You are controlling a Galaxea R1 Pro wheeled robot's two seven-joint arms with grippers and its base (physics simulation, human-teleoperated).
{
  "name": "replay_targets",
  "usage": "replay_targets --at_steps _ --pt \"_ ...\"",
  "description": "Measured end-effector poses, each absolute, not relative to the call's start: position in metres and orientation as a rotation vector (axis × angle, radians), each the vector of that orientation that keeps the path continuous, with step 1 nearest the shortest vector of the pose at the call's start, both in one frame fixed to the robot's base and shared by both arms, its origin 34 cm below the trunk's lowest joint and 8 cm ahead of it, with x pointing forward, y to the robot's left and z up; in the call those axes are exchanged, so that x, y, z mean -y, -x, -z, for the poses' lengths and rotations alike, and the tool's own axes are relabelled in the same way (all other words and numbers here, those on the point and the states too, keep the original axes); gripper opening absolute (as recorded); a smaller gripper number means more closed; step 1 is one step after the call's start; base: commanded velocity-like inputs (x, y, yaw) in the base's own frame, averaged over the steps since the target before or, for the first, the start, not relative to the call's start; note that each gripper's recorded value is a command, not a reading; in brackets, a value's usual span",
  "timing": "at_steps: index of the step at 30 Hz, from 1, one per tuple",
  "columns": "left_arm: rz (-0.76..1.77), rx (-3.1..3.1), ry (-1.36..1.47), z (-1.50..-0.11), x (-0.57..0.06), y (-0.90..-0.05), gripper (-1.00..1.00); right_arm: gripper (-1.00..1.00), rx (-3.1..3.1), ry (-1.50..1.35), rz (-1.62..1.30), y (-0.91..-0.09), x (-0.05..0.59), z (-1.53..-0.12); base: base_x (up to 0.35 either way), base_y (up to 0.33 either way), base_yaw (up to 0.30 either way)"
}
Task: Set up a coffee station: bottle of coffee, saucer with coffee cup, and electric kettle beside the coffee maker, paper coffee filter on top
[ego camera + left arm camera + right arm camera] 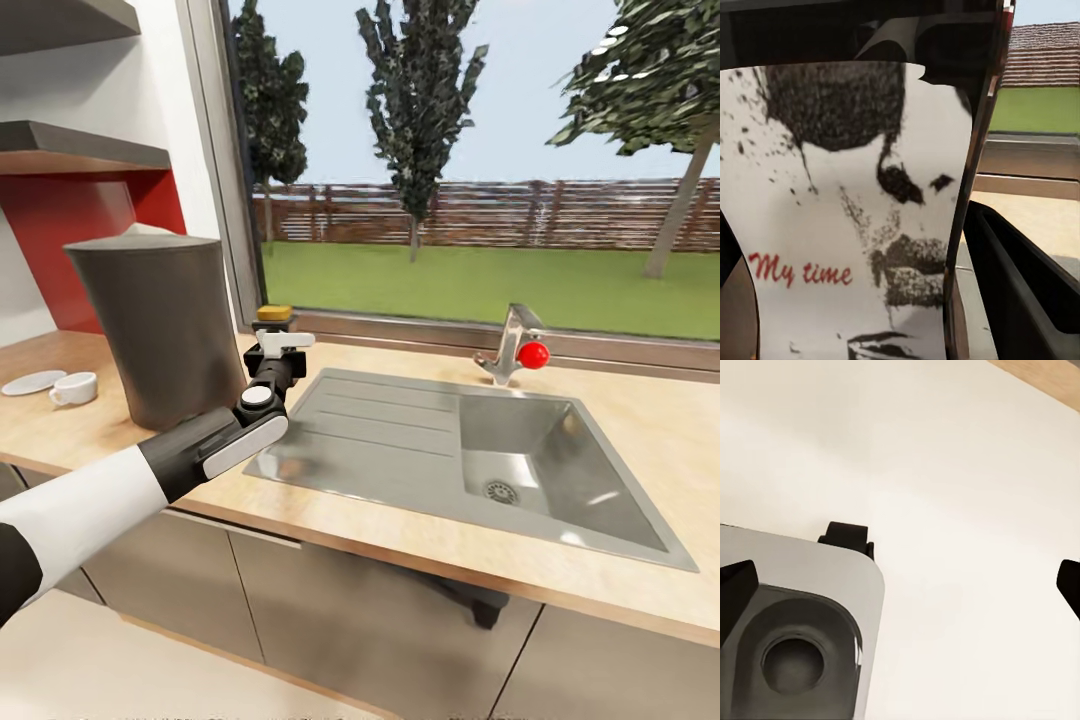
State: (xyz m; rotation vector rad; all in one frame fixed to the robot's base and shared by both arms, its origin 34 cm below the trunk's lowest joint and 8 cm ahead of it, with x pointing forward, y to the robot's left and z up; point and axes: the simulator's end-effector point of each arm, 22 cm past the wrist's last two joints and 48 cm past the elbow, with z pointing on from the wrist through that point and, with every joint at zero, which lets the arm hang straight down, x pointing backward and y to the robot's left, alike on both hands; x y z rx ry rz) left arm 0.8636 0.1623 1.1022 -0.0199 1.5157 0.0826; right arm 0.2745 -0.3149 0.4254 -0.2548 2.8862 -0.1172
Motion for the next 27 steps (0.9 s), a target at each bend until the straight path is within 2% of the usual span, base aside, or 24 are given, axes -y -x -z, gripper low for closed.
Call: replay_targets --at_steps 27 --pt "-0.078 -1.52 0.015 -1.08 -0.161 -0.863 -1.0 1.0 -2.888 0.256 0.116 -0.272 0.315 -0.405 0.0 0.0 0.0"
